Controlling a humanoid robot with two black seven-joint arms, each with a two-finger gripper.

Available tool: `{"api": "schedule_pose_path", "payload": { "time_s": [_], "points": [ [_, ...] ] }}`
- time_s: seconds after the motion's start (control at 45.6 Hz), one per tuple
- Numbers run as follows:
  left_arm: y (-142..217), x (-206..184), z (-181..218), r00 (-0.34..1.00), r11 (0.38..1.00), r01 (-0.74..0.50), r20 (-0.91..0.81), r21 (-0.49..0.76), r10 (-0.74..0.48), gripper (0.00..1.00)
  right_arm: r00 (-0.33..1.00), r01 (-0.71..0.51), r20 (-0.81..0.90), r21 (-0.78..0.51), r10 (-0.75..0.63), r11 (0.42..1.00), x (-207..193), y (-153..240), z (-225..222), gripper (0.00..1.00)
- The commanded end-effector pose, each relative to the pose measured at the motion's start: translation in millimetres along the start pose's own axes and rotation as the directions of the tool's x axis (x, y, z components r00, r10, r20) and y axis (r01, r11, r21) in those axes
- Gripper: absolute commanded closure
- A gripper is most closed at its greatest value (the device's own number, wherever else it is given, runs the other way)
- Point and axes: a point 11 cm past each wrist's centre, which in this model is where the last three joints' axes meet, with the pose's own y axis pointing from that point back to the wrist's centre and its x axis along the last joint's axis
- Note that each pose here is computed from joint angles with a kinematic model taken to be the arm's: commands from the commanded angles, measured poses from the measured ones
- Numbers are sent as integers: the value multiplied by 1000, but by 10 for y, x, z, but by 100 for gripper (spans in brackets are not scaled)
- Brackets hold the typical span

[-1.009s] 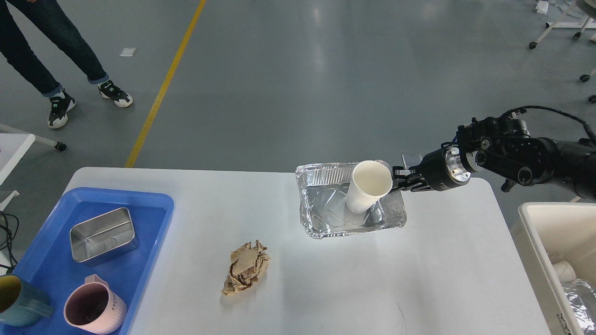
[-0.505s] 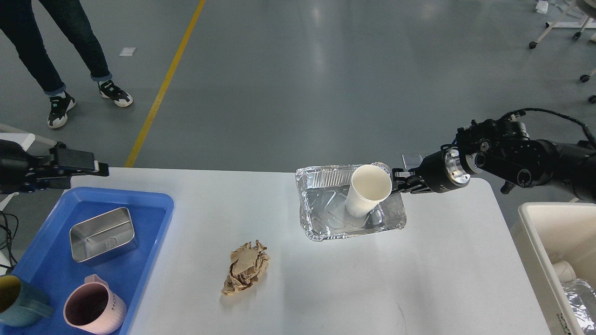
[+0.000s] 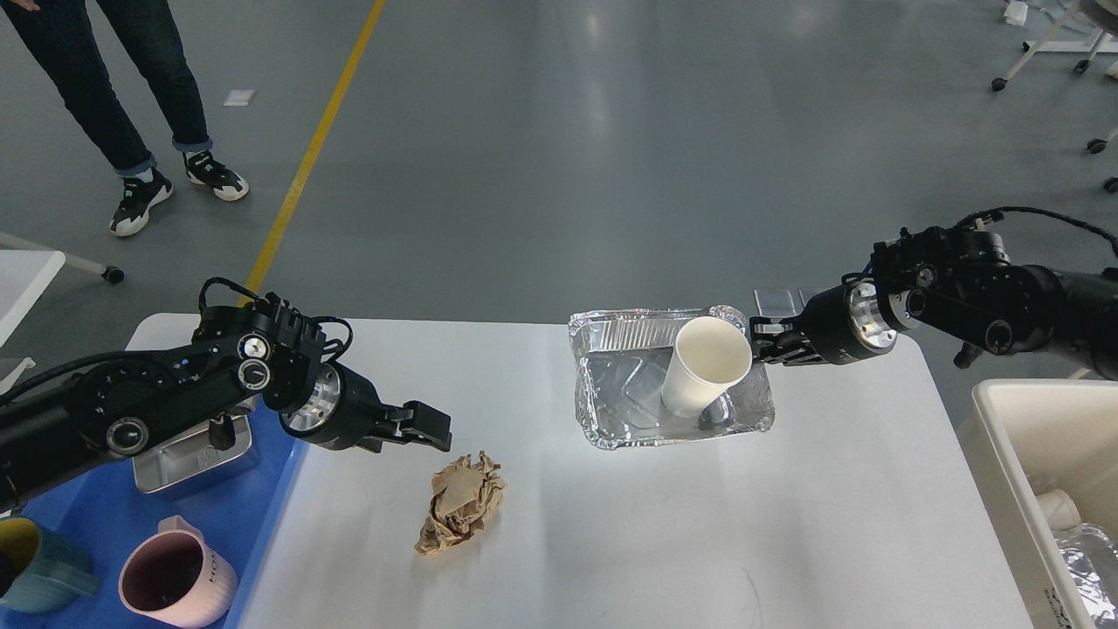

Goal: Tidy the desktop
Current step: 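Withdraw the left gripper and bring it toward the paper bag, then grasp the crumpled brown paper bag with the left gripper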

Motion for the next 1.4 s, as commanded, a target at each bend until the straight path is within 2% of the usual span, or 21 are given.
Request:
{"api": "schedule_pose_path", "payload": {
  "time_s": [0.0, 0.263, 0.307, 0.439, 0.505, 0.592, 0.636, 0.724, 0.79, 0.856, 0.878, 1.141, 1.382],
  "points": [
    [-156, -117, 23, 999, 1000, 30, -12, 2, -30, 2, 1000, -1, 1, -1, 1, 1000, -7, -5, 10, 100],
    [-349, -186, -14, 998, 1000, 13, -65, 22, -11, 3, 1000, 0, -3, 2, 0, 1000, -11, -26, -11, 100],
    [-382, -194, 6, 998, 1000, 12, -64, 27, -11, 7, 1000, 0, -3, 2, 0, 1000, -11, -26, -11, 100],
    [-494, -163, 14, 997, 998, -31, -69, 57, 35, 32, 1000, -1, -1, 2, 1, 1000, -13, -15, 0, 100],
    [-545, -157, 52, 997, 998, -34, -65, 58, 37, 50, 1000, -1, 1, 1, 1, 1000, -13, -7, 8, 100],
    [-609, -169, 116, 998, 998, -27, -59, 56, 30, 59, 1000, 0, 1, 2, 0, 1000, -17, -9, 6, 100],
    [-630, -165, 152, 998, 998, -34, -60, 44, 36, 70, 1000, -2, 2, 0, 2, 1000, -13, 1, 16, 100],
    [-724, -203, 214, 997, 999, -28, -67, 37, 30, 76, 1000, -5, 5, -2, 5, 1000, -9, 20, 34, 100],
    [-733, -219, 226, 998, 999, -15, -61, 39, 17, 88, 1000, -5, 5, -2, 5, 1000, -9, 20, 34, 100],
    [-748, -237, 243, 998, 999, -6, -56, 43, 8, 94, 1000, -5, 5, -2, 5, 1000, -9, 20, 34, 100],
    [-751, -238, 246, 998, 999, -7, -55, 45, 9, 100, 1000, -5, 5, -2, 5, 1000, -9, 20, 34, 100],
    [-669, -141, 84, 997, 995, -28, -64, 96, 34, 100, 1000, -7, 5, -2, 7, 1000, -8, 20, 34, 100],
    [-228, 60, -543, 975, 982, -100, -180, 161, 129, 100, 1000, -11, 4, -4, 11, 1000, 8, 21, 36, 100]
  ]
}}
